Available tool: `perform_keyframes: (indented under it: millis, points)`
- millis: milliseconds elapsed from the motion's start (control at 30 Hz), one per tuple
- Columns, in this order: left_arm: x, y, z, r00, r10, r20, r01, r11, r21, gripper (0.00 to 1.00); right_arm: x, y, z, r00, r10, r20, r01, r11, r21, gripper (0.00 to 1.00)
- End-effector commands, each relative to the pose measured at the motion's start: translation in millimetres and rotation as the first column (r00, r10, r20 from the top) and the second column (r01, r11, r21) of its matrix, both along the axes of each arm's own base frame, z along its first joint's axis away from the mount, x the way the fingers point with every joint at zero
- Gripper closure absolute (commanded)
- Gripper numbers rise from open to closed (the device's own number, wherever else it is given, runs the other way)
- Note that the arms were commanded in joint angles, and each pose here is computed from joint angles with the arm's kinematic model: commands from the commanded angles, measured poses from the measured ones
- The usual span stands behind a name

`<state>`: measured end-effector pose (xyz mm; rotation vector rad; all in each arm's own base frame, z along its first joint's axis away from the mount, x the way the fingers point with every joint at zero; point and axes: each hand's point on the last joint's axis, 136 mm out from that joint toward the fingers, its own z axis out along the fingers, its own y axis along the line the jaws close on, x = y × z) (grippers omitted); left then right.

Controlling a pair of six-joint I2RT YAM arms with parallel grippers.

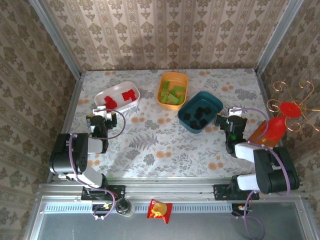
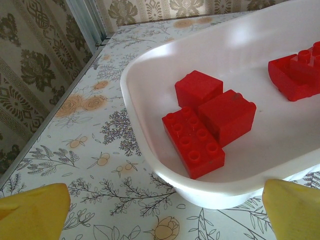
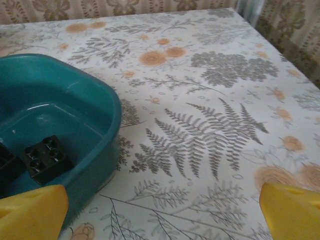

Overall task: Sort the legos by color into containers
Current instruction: Reset both arms

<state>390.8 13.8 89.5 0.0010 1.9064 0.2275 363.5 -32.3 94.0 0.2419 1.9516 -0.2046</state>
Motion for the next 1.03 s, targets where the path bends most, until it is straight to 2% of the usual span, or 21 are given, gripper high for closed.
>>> perform_keyframes:
  millis: [0, 133, 1000]
  points:
    - [5, 1, 10, 0.999, 0.008, 0.037, -0.008, 1.000, -0.004, 0.00, 25, 9, 17, 0.993, 0.061, 0.100, -0.060, 0.998, -0.014, 0.00]
    - [5, 1, 10, 0.999, 0.008, 0.037, -0.008, 1.000, -0.003, 0.00, 32, 11, 6, 0.996, 0.066, 0.053, -0.066, 0.998, -0.011, 0.00]
    - [6, 1, 11, 0.999, 0.009, 0.036, -0.009, 1.000, -0.004, 0.00, 32, 10, 7, 0.996, 0.063, 0.064, -0.062, 0.998, -0.011, 0.00]
